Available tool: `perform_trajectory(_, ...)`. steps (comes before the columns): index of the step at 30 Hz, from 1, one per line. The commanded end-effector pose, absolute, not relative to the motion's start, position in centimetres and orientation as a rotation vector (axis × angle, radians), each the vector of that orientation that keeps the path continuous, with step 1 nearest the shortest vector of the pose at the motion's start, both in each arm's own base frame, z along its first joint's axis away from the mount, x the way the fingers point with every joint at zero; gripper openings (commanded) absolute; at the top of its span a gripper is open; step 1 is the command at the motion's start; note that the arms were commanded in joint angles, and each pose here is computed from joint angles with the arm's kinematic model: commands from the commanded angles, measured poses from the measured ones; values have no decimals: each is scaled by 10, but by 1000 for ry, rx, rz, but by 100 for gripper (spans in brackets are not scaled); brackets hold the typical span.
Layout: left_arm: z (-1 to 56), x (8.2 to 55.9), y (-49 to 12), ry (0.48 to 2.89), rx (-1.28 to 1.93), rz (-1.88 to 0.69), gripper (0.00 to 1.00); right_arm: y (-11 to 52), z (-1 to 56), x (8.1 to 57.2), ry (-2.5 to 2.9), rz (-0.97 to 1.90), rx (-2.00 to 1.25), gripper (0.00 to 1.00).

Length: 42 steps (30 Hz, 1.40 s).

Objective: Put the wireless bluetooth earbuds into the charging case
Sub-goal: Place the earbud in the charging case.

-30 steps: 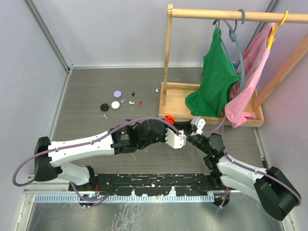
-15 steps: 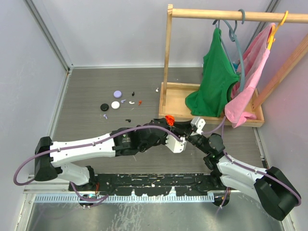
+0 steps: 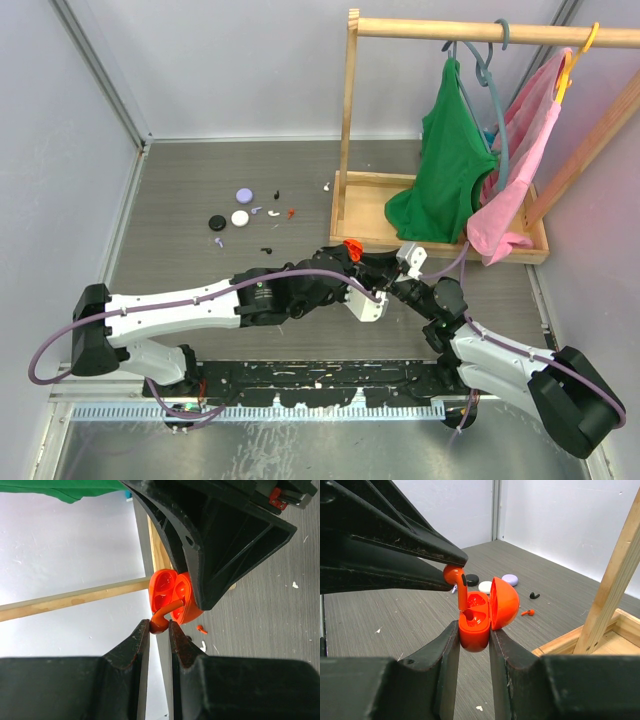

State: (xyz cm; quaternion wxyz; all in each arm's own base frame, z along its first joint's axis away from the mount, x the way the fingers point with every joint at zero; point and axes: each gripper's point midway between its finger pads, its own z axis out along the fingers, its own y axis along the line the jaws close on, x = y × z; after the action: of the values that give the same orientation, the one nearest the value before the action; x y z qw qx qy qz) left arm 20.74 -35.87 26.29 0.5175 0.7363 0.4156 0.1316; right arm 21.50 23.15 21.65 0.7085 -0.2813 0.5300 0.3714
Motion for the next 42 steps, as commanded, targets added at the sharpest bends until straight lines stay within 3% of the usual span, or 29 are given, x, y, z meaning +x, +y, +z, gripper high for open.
perform_trajectory(1, 275, 211, -365, 971, 1718, 338, 7, 231, 241, 212, 1090, 833, -605, 3)
perform_trajectory(29, 254, 212, -361, 979, 1836, 392, 5, 231, 242, 211, 1087, 836, -606, 3)
perform_trajectory(36, 240, 205, -359, 1004, 1892, 347, 13, 232, 241, 211, 1087, 836, -606, 3)
perform_trajectory(42, 238, 201, -359, 1027, 1889, 304, 26, 232, 241, 212, 1089, 835, -605, 3)
